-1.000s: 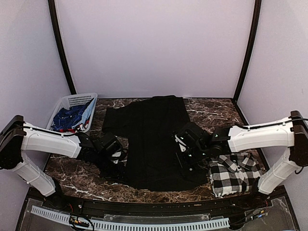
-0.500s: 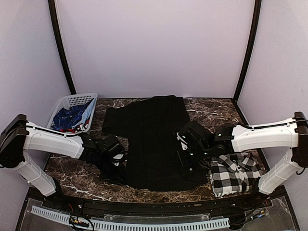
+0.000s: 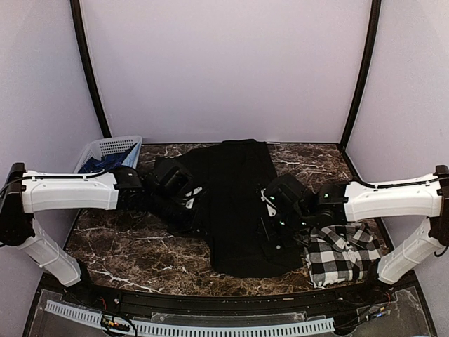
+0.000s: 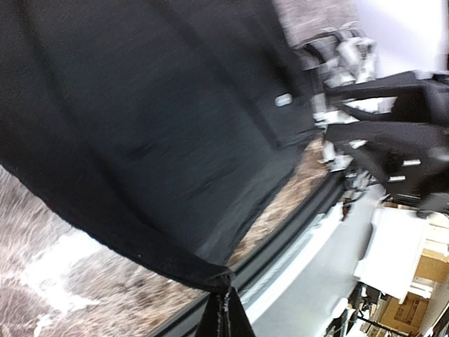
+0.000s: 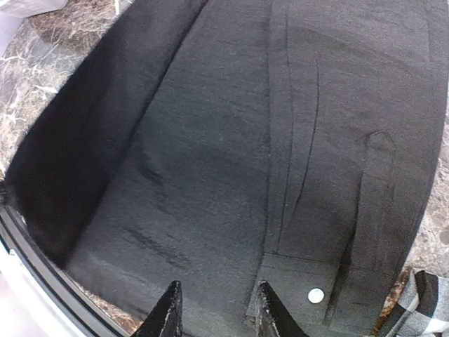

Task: Fold and stack the long sleeve shirts
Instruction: Pick up the shirt from the center of the board, then adjust the 1/3-folded tank top at the center of the board.

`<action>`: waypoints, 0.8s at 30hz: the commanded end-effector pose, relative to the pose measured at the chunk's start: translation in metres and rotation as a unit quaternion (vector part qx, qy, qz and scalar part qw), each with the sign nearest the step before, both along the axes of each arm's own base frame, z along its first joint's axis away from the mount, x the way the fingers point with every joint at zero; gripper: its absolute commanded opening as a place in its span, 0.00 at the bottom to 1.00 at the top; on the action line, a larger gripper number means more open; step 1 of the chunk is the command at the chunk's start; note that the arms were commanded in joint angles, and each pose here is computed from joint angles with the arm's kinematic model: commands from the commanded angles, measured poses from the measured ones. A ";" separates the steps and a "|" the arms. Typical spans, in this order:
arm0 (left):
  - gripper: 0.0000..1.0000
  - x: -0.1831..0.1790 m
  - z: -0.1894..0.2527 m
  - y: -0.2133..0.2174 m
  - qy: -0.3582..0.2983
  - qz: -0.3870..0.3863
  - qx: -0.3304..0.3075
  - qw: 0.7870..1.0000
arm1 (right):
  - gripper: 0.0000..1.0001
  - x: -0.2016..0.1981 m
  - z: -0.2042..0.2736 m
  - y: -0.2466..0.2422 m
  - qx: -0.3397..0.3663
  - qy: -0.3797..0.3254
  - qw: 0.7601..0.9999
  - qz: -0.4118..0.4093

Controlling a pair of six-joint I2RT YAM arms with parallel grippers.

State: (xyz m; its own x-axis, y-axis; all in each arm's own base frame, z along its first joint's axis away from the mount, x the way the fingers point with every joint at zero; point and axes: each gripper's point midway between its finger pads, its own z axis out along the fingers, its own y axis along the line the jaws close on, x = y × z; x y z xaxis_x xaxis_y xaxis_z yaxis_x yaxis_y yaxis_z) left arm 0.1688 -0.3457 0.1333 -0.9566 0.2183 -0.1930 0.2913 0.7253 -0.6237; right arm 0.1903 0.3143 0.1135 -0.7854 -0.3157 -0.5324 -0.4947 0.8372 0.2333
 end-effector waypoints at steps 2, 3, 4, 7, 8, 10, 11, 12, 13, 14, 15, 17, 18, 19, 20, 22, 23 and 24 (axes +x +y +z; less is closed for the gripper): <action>0.00 0.011 0.047 -0.033 -0.029 -0.024 -0.070 0.997 | 0.33 0.003 0.007 -0.003 -0.004 -0.016 1.000 -0.012; 0.00 0.015 0.052 -0.039 -0.031 -0.023 -0.078 0.996 | 0.33 0.003 0.008 -0.003 -0.003 -0.016 1.000 -0.013; 0.00 0.018 0.057 -0.043 -0.034 -0.019 -0.087 0.995 | 0.33 0.003 0.010 -0.004 -0.002 -0.017 1.000 -0.014; 0.00 0.031 0.068 -0.053 -0.040 -0.008 -0.104 0.994 | 0.33 0.001 0.018 -0.006 0.010 -0.021 1.000 -0.014; 0.00 0.036 0.071 -0.054 -0.040 -0.001 -0.110 0.993 | 0.33 0.001 0.021 -0.008 0.013 -0.023 1.000 -0.015; 0.00 0.046 0.073 -0.057 -0.039 0.010 -0.115 0.993 | 0.34 -0.001 0.025 -0.011 0.018 -0.027 0.999 -0.013; 0.00 0.051 0.074 -0.059 -0.039 0.013 -0.121 0.992 | 0.35 -0.002 0.027 -0.013 0.022 -0.030 0.999 -0.013; 0.00 0.057 0.077 -0.059 -0.038 0.020 -0.125 0.991 | 0.36 -0.002 0.028 -0.015 0.024 -0.032 0.999 -0.013; 0.00 0.062 0.077 -0.060 -0.039 0.024 -0.128 0.991 | 0.36 -0.003 0.030 -0.016 0.026 -0.033 0.999 -0.012; 0.00 0.070 0.077 -0.060 -0.040 0.031 -0.129 0.990 | 0.37 -0.004 0.032 -0.016 0.027 -0.035 0.999 -0.009; 0.00 0.074 0.077 -0.061 -0.041 0.034 -0.131 0.990 | 0.37 -0.005 0.033 -0.017 0.028 -0.038 0.999 -0.007; 0.00 0.085 0.079 -0.062 -0.044 0.041 -0.138 0.989 | 0.39 -0.006 0.039 -0.015 0.032 -0.043 0.999 0.000; 0.00 0.091 0.077 -0.061 -0.042 0.047 -0.138 0.988 | 0.40 -0.007 0.042 -0.014 0.035 -0.046 0.998 0.005; 0.00 0.094 0.078 -0.061 -0.044 0.049 -0.141 0.988 | 0.41 -0.009 0.044 -0.012 0.036 -0.050 0.998 0.010; 0.00 0.098 0.075 -0.061 -0.040 0.053 -0.141 0.988 | 0.42 -0.010 0.046 -0.009 0.036 -0.052 0.998 0.017; 0.00 0.101 0.073 -0.062 -0.036 0.053 -0.141 0.988 | 0.45 -0.014 0.047 -0.005 0.032 -0.058 0.997 0.028; 0.00 0.101 0.071 -0.061 -0.034 0.054 -0.138 0.988 | 0.47 -0.016 0.046 -0.004 0.028 -0.060 0.997 0.032; 0.00 0.103 0.070 -0.060 -0.035 0.057 -0.136 0.989 | 0.48 -0.018 0.045 -0.002 0.024 -0.062 0.997 0.035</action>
State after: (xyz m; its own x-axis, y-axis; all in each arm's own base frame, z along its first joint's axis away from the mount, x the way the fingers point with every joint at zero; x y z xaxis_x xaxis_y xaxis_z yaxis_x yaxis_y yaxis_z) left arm 0.2665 -0.3996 0.1863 -0.9605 0.0488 -0.2739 0.2469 0.6033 -0.7583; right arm 0.1788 0.3046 0.1524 -0.7272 -0.3034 -0.6157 -0.5393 0.8075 0.2391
